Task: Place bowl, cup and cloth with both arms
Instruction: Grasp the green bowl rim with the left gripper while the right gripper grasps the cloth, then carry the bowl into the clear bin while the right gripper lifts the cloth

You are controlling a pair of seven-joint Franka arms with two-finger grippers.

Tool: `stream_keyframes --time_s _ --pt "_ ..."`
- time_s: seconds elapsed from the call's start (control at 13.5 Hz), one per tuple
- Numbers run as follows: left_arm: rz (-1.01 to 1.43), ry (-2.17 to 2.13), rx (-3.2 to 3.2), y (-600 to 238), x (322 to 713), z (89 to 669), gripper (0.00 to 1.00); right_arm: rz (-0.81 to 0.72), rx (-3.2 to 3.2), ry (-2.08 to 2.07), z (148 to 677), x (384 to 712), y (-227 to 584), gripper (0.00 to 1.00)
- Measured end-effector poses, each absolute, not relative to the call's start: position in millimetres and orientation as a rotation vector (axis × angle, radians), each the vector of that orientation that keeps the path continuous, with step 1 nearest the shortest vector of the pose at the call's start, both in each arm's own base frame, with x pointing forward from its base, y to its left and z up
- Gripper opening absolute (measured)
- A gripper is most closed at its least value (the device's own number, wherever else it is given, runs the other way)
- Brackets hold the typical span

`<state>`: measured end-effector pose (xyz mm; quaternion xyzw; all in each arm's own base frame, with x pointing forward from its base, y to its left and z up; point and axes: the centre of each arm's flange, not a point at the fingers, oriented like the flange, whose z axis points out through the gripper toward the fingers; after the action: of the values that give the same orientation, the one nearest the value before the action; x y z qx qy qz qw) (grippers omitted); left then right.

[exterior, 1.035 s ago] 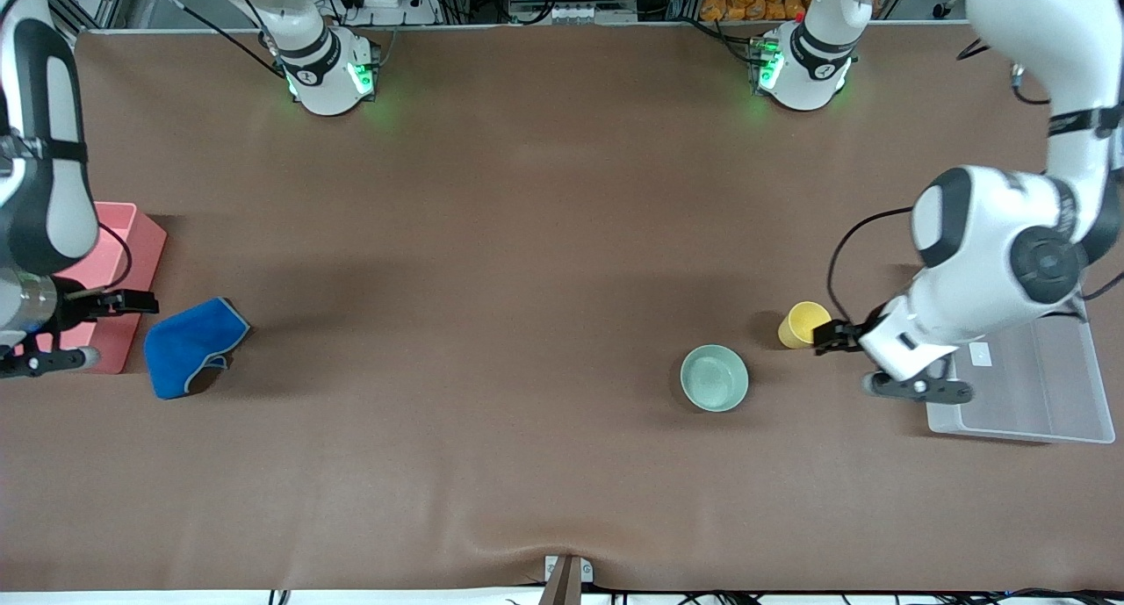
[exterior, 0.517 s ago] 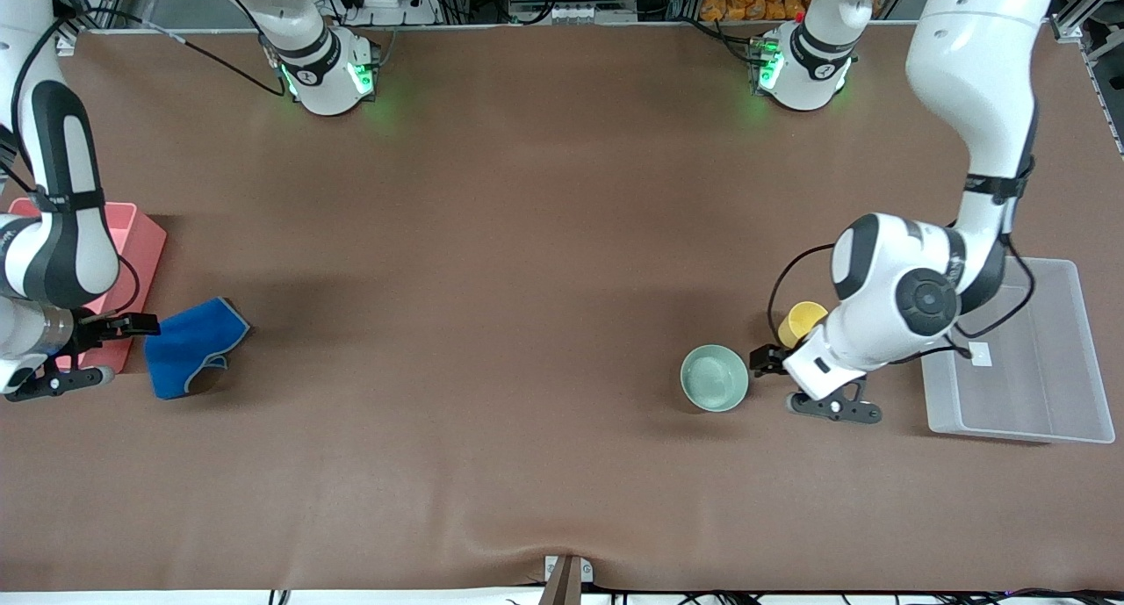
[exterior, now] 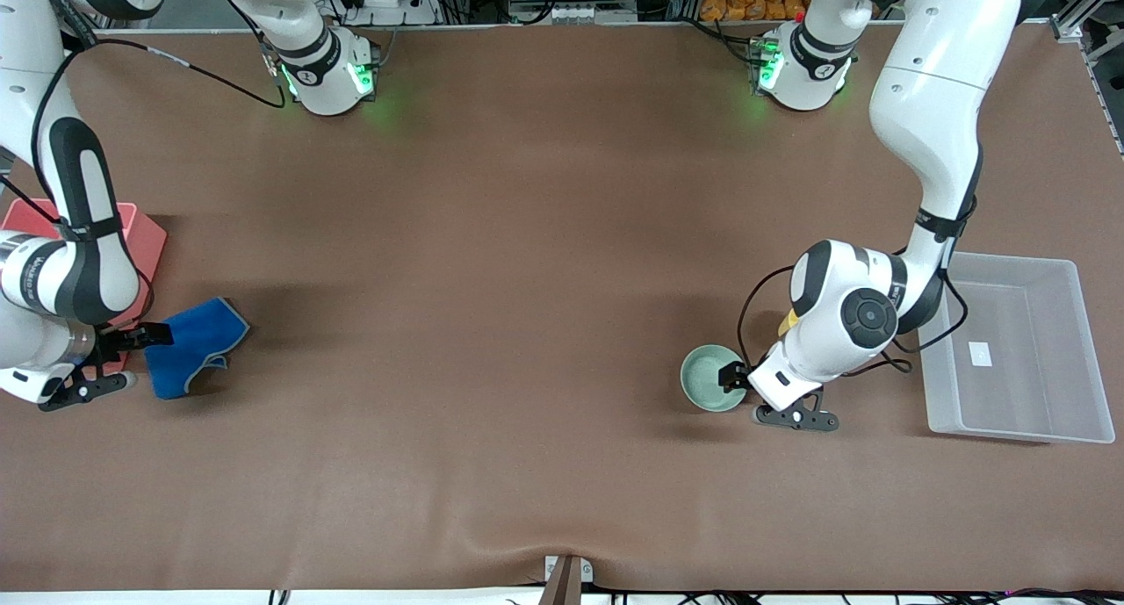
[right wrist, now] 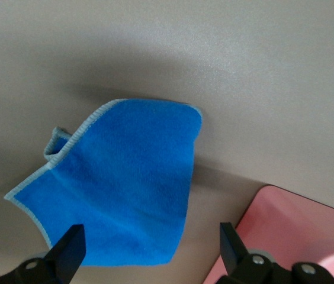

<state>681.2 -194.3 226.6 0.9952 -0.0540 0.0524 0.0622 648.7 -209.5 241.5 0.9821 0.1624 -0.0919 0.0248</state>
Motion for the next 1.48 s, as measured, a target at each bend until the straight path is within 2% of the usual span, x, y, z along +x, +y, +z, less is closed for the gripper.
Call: stream_keyframes --time_s 0.44,0.89,1.03,1.11,1.18,1.33,1.48 --pt "0.148 -0.108 3.007 -206.2 677.9 223.3 0.26 -0.315 3.093 0.438 218.7 639.5 -221.5 1.00" --pt "0.173 -0.106 2.999 -211.9 677.8 216.1 0.20 -0.342 3.196 0.317 197.0 627.2 -235.4 1.00" --pt "0.180 -0.050 2.996 -212.3 679.1 218.1 0.03 -0.359 3.218 0.295 192.4 624.2 -236.8 1.00" --pt "0.195 -0.026 2.992 -211.9 681.9 222.4 0.03 -0.363 3.221 0.292 190.9 623.8 -236.4 0.94" --pt "0.216 -0.009 2.989 -209.4 686.6 229.0 0.03 -0.366 3.223 0.291 189.9 623.6 -236.0 0.94" --pt "0.241 0.022 2.990 -198.2 697.9 253.4 0.03 -0.365 3.230 0.286 189.2 623.5 -235.3 0.74" --pt "0.187 0.054 3.010 -181.2 708.2 294.2 0.03 -0.355 3.254 0.263 188.8 623.8 -233.8 0.50"
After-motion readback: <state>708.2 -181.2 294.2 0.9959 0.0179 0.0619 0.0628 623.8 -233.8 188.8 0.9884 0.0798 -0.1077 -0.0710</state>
